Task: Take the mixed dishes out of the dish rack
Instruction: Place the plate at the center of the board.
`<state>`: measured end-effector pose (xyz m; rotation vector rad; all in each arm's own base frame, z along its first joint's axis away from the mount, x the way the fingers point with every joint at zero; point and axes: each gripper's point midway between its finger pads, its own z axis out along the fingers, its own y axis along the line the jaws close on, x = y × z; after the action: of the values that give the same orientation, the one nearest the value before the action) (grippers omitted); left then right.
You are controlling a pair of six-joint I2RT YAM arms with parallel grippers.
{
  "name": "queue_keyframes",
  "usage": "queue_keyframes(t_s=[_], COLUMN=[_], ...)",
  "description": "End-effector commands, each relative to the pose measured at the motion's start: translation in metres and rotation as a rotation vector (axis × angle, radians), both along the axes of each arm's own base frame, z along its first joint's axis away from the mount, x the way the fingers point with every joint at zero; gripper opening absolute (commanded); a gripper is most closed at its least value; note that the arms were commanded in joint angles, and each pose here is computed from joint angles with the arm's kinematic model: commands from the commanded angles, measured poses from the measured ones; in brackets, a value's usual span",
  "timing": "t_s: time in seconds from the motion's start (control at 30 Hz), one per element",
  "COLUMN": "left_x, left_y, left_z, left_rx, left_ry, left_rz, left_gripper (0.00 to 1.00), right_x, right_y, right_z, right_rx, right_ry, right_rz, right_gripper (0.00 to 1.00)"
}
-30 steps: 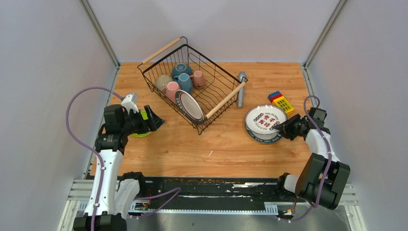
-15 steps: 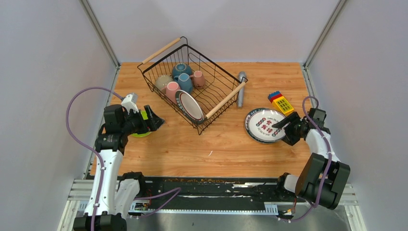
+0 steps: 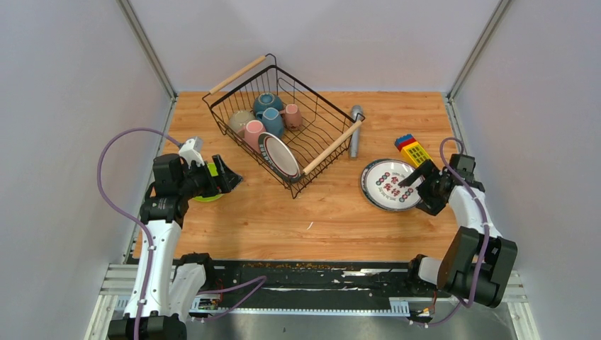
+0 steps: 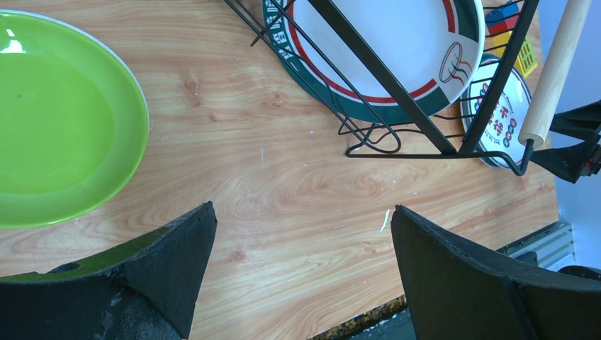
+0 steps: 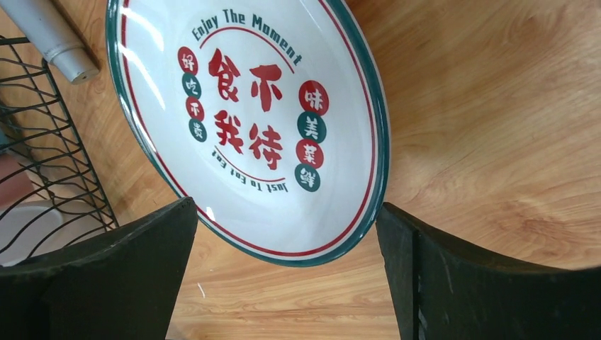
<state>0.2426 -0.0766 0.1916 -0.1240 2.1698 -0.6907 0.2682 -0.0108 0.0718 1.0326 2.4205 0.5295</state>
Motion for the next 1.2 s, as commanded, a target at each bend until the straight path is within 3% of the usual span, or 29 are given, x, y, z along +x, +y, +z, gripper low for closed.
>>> queue_keyframes(t_s=[0.0, 0.23, 0.4, 0.8, 0.97, 1.17], left_x=[0.003, 0.003, 0.003, 0.003, 0.003, 0.002], left_y=[-0.002, -0.002, -0.002, -0.003, -0.003, -0.002], left_z=[0.005, 0.005, 0.005, 0.004, 0.005, 0.009], left_rx=[-0.005, -0.006, -0.007, -0.011, -0.009, -0.005], left_ry=[-0.030, -0.028, -0.028, -0.023, -0.027, -0.042], left_rz=[-0.014, -0.015, -0.016, -0.020, -0.018, -0.016], left_gripper=[1.00, 1.00, 1.00, 1.00, 1.00, 1.00], right_x=[0.012, 0.016, 0.027, 0.068, 0.077, 0.074], right_y=[-0.008, -0.002, 0.004, 0.062, 0.106, 0.171], right_z=[0.010, 0.007, 0.030, 0.147, 0.201, 0.232], right_rx=[-0.098, -0.164, -0.269, -0.559, -0.657, -0.710], right_ry=[-0.015, 0.018, -0.027, -0.366, -0.538, -0.690], right_rz=[0.022, 0.063, 0.100, 0.316, 0.451, 0.608], right_gripper=[1.00, 1.00, 1.00, 1.00, 1.00, 0.99])
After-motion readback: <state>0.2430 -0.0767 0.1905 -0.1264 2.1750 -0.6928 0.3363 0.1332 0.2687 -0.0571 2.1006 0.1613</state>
